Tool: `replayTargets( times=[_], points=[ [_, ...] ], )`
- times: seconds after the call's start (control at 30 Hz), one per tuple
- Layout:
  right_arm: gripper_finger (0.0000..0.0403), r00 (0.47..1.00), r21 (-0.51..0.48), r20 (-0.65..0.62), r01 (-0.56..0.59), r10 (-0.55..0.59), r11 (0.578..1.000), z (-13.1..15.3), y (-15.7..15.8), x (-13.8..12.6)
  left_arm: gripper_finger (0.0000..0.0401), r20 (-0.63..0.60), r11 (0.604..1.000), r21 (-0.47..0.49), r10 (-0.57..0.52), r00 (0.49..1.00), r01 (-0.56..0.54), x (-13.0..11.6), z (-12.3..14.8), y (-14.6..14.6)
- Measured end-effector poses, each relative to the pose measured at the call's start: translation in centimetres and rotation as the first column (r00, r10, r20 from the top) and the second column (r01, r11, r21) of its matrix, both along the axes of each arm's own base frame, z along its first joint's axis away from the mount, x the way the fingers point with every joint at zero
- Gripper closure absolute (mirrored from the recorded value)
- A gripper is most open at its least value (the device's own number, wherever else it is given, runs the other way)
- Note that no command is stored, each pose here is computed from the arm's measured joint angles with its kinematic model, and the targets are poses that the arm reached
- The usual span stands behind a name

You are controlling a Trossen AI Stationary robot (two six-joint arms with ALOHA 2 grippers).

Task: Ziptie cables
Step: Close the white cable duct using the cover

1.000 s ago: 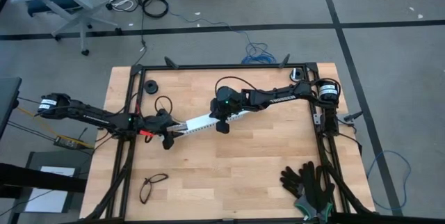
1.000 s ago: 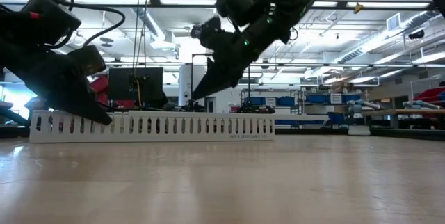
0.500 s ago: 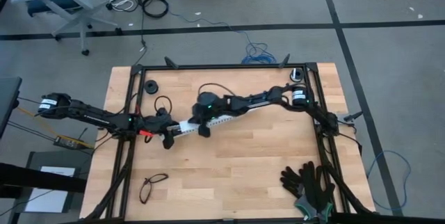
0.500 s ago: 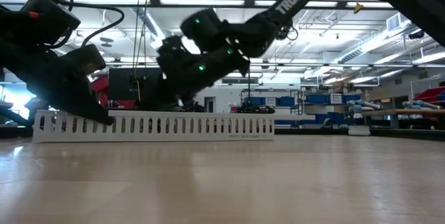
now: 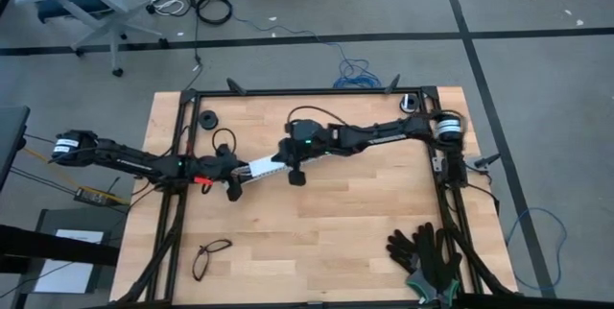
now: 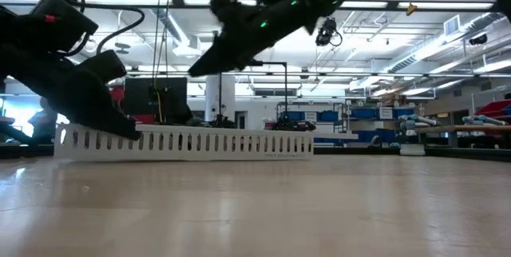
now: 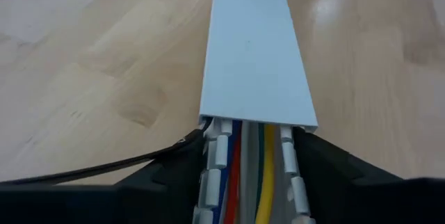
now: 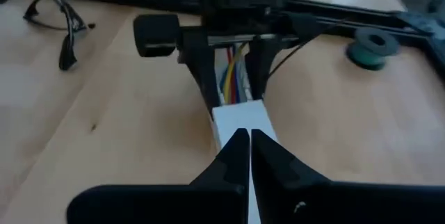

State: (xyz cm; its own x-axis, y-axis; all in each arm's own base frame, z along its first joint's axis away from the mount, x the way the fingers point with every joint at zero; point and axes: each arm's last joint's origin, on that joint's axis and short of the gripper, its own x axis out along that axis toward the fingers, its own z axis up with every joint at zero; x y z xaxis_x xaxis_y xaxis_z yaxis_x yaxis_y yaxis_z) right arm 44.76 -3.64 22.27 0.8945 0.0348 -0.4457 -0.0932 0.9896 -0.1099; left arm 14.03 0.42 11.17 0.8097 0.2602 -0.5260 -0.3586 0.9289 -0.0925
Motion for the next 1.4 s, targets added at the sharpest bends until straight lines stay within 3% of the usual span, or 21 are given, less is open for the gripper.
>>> replayTargets(
  times=[0.2,0.3,0.47,0.8,1.13,1.4],
  points=[
    [0.0403,0.996,0.041,-0.033,0.085,-0.084,0.996,-2.0,-0.2,-3.5,0.0218,-0.032,1.000,0.028,-0.009,0.999,0.010,1.2,0.5,0.8],
    [0.0403,0.992,0.065,0.037,0.119,-0.121,0.991,-1.5,-0.3,-4.7,0.0216,-0.031,0.998,0.040,-0.045,0.998,0.047,2.2,1.3,1.1],
    [0.0403,0.989,0.089,-0.034,0.149,-0.146,0.985,-3.1,-0.4,-6.2,0.0195,-0.028,0.993,-0.004,-0.118,0.993,0.118,3.8,2.2,1.5],
    [0.0402,0.989,0.103,0.015,0.147,-0.149,0.984,-2.8,-0.3,-6.4,0.0125,-0.053,0.994,-0.018,-0.110,0.993,0.109,5.5,2.4,1.9],
    [0.0402,0.988,0.107,0.040,0.144,-0.149,0.984,-2.5,-0.3,-6.3,0.0121,-0.264,0.989,-0.144,-0.061,0.963,0.023,4.0,0.5,1.7],
    [0.0402,0.988,0.112,0.058,0.139,-0.147,0.984,-2.4,-0.3,-6.2,0.0121,-0.223,0.972,-0.224,-0.125,0.967,0.074,4.0,1.2,1.4]
  ],
)
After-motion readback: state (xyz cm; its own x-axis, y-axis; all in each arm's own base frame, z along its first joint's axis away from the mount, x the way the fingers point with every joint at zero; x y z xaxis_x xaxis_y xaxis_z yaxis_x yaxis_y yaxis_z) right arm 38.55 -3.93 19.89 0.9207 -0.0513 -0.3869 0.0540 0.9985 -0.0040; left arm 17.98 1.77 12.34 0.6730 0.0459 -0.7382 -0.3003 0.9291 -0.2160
